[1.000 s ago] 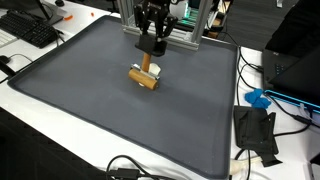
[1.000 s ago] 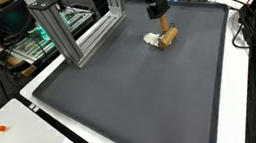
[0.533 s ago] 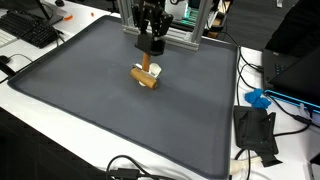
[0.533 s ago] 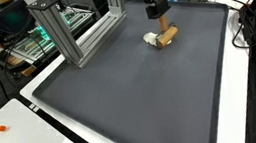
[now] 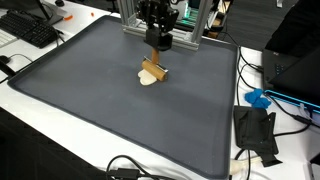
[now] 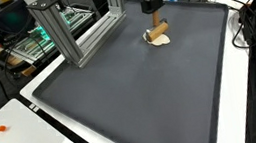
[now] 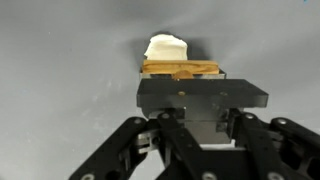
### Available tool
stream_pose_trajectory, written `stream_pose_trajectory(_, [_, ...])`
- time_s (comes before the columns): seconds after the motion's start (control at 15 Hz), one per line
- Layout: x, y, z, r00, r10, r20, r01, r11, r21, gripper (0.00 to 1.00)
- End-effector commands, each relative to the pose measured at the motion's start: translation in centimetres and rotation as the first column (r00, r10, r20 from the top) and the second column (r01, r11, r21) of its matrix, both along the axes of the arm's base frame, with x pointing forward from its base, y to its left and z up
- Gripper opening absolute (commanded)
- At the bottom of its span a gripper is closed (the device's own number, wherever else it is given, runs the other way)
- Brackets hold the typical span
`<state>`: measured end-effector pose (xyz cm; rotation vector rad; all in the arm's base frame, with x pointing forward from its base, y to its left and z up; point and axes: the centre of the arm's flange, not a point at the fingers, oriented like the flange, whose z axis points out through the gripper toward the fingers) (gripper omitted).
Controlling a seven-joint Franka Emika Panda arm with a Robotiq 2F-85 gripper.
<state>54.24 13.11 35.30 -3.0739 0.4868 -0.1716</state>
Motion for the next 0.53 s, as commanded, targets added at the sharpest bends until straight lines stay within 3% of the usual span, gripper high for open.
stream_pose_trajectory(0.0, [-1.0,1.48,-3.36,0.987,-0.065,-0.147,0.069,0.997,0.019,0.22])
stream_pose_trajectory(0.27, [-1.54,1.75,-3.42,0.98,-0.054,-0.191,0.062,0.997,0.037,0.22])
stream_pose_trajectory(0.47, [-1.49,1.29,-2.93,0.988,-0.006,-0.152,0.012,0.999,0.035,0.22])
